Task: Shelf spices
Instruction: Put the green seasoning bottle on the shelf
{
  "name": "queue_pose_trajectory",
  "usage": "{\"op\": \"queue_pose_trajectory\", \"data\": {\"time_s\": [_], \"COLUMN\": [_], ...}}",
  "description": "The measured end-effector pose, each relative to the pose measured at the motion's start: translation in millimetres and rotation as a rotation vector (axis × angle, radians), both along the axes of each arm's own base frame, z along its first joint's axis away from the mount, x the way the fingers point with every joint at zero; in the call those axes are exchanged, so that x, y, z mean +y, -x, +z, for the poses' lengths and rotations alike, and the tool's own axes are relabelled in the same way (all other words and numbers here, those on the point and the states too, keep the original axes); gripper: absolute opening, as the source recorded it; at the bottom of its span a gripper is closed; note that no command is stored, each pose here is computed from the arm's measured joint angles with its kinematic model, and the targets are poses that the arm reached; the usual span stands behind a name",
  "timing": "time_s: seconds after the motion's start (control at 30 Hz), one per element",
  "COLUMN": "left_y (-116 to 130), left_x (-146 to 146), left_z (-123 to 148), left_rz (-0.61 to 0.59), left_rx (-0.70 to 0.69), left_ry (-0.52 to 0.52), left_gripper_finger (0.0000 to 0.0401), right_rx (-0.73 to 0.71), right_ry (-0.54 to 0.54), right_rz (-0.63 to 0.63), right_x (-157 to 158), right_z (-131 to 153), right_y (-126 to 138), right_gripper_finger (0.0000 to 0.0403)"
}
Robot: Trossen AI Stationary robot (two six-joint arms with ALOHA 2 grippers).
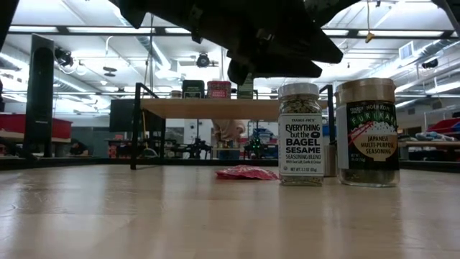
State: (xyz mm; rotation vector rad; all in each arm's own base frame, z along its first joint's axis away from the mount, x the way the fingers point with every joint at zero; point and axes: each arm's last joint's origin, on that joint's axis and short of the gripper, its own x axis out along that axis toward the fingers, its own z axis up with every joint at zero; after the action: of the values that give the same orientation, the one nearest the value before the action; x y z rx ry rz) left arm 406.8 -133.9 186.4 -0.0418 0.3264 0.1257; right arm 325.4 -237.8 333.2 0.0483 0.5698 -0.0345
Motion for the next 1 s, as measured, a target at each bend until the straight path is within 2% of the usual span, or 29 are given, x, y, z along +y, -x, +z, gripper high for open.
{"op": "queue_pose_trajectory", "data": {"time_s": [0.13,0.33,1.0], "left_y": [1,4,4], "left_x": [0,-7,-6], "left_z": [-1,-1,-2], "left_rz": [0.002,-0.004,0.003], "left_rx": [-0.015,-0.014,-0.013], "left_ry": [0.013,0.007,0.005], "left_gripper_finger": [0.0199,0.0199,0.0199], "right_rx": [0.017,-0.006,0.006], "right_ry": [-0.003,0.008,-0.015], "right_rz": [0.011,0.019,0.028], "right_x": [-2,-5,-11], "right_z": [-13,-17,-19], "right_y": [-10,-15,-9], "right_gripper_finger": [0.0202,0.0202,0.0204]}}
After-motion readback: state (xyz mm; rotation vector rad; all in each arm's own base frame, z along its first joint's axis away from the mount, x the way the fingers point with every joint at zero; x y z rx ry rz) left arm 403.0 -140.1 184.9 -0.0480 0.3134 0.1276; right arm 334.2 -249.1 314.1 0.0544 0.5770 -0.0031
